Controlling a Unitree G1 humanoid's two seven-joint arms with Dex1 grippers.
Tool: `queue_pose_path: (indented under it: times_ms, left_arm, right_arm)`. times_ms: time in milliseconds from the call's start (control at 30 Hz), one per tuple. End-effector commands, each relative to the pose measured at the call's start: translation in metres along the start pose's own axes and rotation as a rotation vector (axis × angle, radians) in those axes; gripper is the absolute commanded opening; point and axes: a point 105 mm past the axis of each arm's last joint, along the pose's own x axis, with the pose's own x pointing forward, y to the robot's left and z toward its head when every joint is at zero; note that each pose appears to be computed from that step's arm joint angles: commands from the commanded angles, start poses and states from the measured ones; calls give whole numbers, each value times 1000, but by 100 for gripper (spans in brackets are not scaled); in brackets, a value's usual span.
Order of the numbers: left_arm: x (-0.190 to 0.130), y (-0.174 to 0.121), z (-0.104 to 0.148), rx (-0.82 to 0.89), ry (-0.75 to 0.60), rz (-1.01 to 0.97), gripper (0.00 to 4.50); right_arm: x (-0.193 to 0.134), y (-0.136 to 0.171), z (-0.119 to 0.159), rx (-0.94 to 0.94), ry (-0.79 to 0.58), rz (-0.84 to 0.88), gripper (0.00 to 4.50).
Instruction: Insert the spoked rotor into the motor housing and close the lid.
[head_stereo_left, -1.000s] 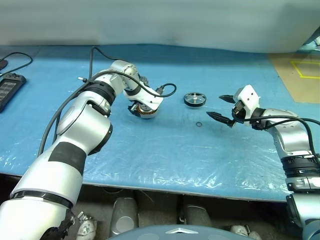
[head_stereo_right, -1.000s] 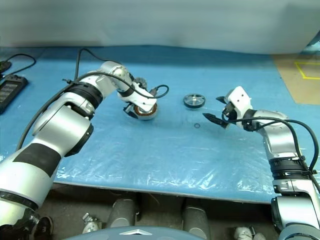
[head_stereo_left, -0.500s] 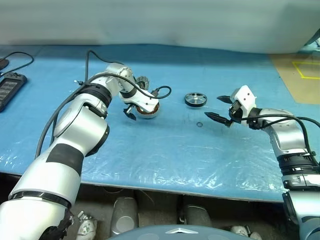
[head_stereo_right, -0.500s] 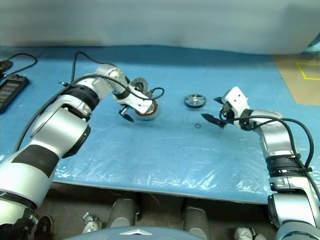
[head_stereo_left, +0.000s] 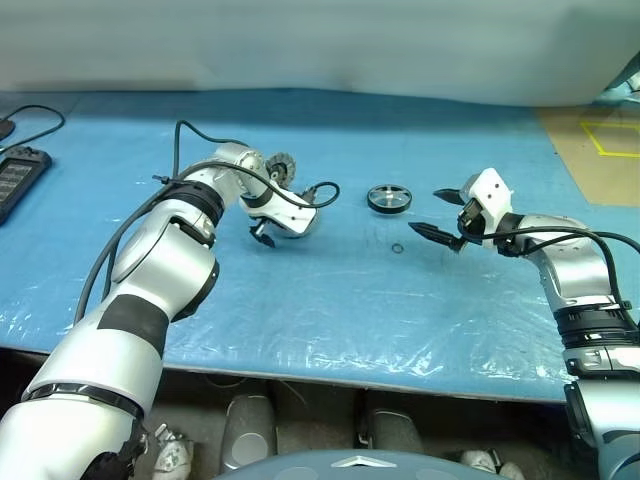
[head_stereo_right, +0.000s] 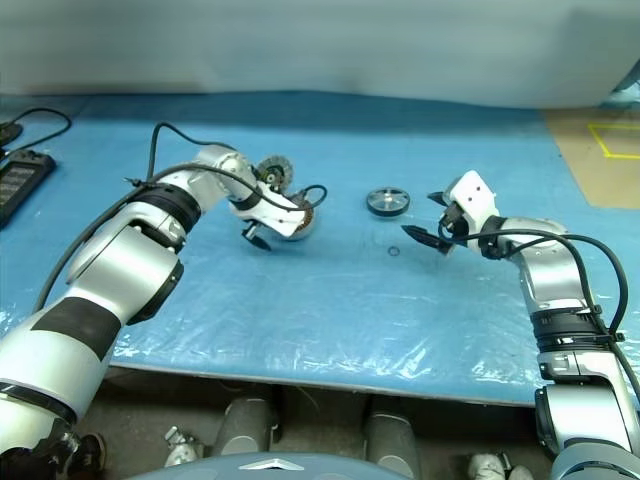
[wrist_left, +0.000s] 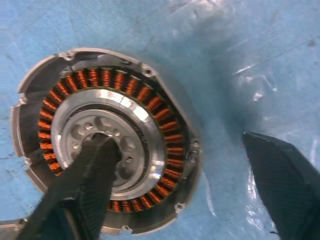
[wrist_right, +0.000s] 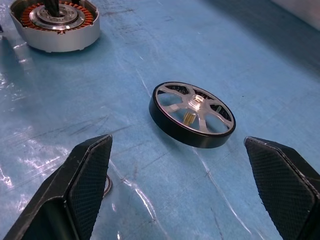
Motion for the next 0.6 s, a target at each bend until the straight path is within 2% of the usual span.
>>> queue_pose_path:
  times_ms: [33,133,233,367,500,600]
  left_arm:
    - [11,-11,-9,-1,57,-31,297]
    - [14,-20,-11,2,56,-91,297]
    - [17,-14,-6,20,41,-38,247]
    - [17,-14,10,58,-49,-54,247]
    - [15,-12,18,134,-76,-47,247]
    - [12,-8,30,242,-107,-20,247]
  right_arm:
    - [-4,-4,12,-27,-47,-23,450]
    - [-5,-4,11,-22,-48,-33,450]
    - [-8,-4,7,-14,-44,-45,450]
    - [-10,-4,3,-2,-41,-63,450]
    - [-11,-2,0,7,-41,-77,450]
    - [-12,0,-5,19,-36,-87,450]
